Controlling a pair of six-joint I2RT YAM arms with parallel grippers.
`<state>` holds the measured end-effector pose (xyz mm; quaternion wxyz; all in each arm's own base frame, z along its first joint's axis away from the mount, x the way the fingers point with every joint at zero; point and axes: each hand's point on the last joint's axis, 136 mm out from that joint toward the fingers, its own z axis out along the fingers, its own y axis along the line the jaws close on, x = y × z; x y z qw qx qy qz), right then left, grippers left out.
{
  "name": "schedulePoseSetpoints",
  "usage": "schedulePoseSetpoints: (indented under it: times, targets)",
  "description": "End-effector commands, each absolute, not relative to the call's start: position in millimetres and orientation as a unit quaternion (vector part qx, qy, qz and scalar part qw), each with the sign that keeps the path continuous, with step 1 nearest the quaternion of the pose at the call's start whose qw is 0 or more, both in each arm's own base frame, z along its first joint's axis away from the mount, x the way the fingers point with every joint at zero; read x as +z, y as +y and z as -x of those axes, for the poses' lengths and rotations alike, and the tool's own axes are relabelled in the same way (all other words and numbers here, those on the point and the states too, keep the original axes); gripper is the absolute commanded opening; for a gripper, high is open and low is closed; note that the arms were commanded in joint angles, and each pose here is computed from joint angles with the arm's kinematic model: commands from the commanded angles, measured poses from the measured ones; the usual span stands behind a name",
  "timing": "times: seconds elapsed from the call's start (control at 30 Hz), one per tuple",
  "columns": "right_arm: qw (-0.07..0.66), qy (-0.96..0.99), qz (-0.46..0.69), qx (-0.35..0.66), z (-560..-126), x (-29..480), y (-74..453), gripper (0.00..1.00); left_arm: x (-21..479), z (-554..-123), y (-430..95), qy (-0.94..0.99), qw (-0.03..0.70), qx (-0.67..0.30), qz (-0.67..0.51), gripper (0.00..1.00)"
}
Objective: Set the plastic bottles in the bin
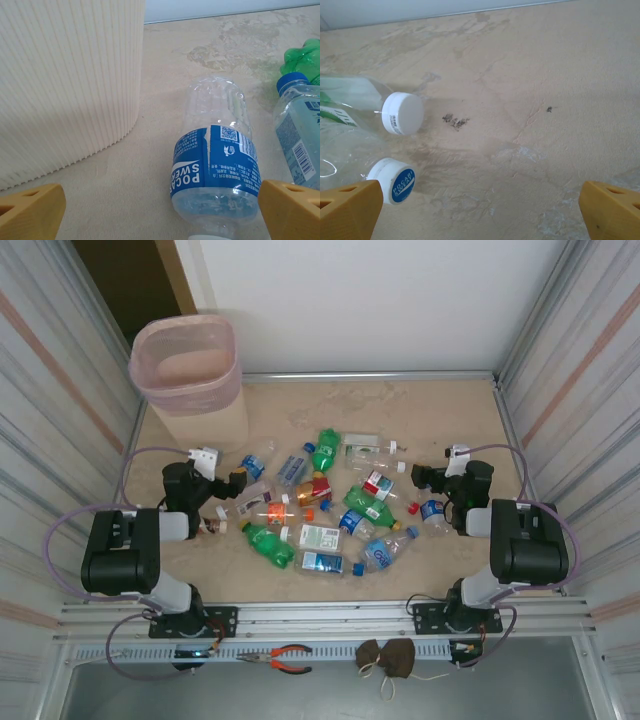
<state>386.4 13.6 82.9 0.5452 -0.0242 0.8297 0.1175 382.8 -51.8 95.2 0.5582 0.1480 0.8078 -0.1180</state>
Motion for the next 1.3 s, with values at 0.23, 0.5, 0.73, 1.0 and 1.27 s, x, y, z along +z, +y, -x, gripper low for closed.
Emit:
schedulePoseSetpoints:
  times: [0.23, 0.5, 0.73, 1.0, 1.27]
  targets:
    - [0.553, 0.824, 0.037, 0.121, -386.6, 86.5, 16.2, 0.99, 99.0, -381.5, -52.0, 0.8, 0.567, -0.117, -0.158, 0.99]
    - [0.553, 0.823, 0.036, 0.121, -386.7, 87.0, 16.0, 0.99, 98.6, -381.5, -51.8, 0.8, 0.567, -0.117, -0.157, 0.99]
    - [0.553, 0.824, 0.036, 0.121, -386.6, 86.5, 16.2, 0.99, 98.6, -381.5, -51.7, 0.8, 0.567, -0.117, -0.157, 0.99]
    - [0.553, 0.824, 0.036, 0.12, -386.6, 86.6, 15.8, 0.99, 98.5, -381.5, -51.5, 0.8, 0.567, -0.117, -0.157, 0.99]
    - [0.55, 0.828, 0.02, 0.104, -388.8, 92.6, 10.2, 0.99, 102.3, -380.6, -48.9, 0.799, 0.571, -0.11, -0.152, 0.99]
